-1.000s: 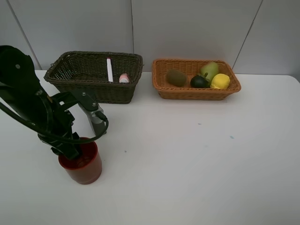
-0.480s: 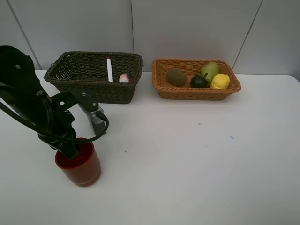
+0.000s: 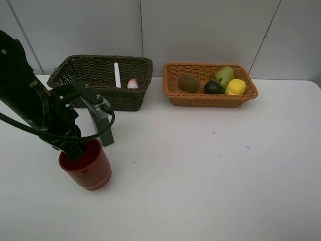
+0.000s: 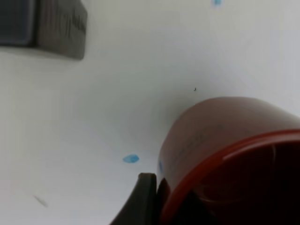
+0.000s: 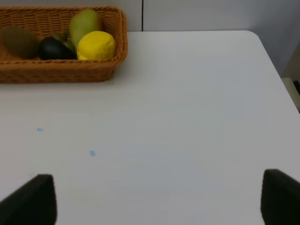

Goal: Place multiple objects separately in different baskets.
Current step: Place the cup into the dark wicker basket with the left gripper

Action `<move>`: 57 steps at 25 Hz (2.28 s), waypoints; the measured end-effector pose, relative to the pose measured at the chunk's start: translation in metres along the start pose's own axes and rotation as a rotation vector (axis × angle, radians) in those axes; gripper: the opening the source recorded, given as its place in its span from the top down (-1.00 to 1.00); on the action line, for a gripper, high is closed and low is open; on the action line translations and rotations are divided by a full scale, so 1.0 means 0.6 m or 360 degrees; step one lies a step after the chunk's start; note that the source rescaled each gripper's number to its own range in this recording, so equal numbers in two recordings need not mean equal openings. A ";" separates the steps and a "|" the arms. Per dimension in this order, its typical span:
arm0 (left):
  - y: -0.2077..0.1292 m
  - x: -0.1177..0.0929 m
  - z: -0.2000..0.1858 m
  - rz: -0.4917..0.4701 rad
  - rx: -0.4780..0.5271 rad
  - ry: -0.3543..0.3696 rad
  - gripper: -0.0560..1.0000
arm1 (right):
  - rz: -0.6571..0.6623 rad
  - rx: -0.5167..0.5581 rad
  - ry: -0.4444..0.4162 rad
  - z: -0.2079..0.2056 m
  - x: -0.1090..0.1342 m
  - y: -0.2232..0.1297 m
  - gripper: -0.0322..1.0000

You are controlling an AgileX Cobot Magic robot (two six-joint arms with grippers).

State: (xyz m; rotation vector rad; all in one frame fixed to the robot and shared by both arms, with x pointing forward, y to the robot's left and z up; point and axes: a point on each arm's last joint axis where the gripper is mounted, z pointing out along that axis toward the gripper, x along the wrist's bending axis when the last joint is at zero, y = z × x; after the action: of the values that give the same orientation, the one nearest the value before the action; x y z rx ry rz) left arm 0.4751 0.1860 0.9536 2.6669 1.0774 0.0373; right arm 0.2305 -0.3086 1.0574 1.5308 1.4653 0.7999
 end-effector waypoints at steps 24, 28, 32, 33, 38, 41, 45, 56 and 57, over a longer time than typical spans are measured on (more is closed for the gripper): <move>0.102 0.024 -0.221 -0.0147 -0.1070 0.0539 0.89 | 0.0000 0.0000 0.0000 0.000 0.000 0.000 -0.88; 0.120 0.057 -0.198 -0.0352 -0.1121 0.0536 0.89 | 0.0000 0.0000 0.0000 0.000 0.000 0.000 -0.88; 0.137 0.101 -0.174 -0.0527 -0.1098 0.0547 0.89 | 0.0000 0.0000 0.0000 0.000 0.000 0.000 -0.88; 0.142 0.112 -0.167 -0.0552 -0.1087 0.0553 0.89 | 0.0000 -0.0001 0.0000 0.000 0.000 0.000 -0.88; 0.164 0.165 -0.147 -0.0646 -0.1070 0.0599 0.89 | 0.0000 -0.0001 0.0000 0.000 0.000 0.000 -0.88; 0.167 0.193 -0.130 -0.0684 -0.1031 0.0620 0.89 | 0.0000 -0.0001 0.0000 0.000 0.000 0.000 -0.88; 0.153 0.231 -0.102 -0.0737 -0.0943 0.0665 0.89 | 0.0000 -0.0001 0.0000 0.000 0.000 0.000 -0.88; 0.095 0.319 -0.036 -0.0972 -0.0753 0.0721 0.89 | 0.0000 -0.0001 0.0000 0.000 0.000 0.000 -0.88; 0.092 0.323 -0.028 -0.0980 -0.0740 0.0720 0.89 | 0.0000 -0.0001 0.0000 0.000 0.000 0.000 -0.88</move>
State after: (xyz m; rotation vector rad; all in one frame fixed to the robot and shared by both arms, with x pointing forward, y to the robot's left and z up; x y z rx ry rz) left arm 0.6510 0.2849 0.9691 1.8684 1.7286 0.6992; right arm 0.2305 -0.3086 1.0574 1.5302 1.4648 0.8005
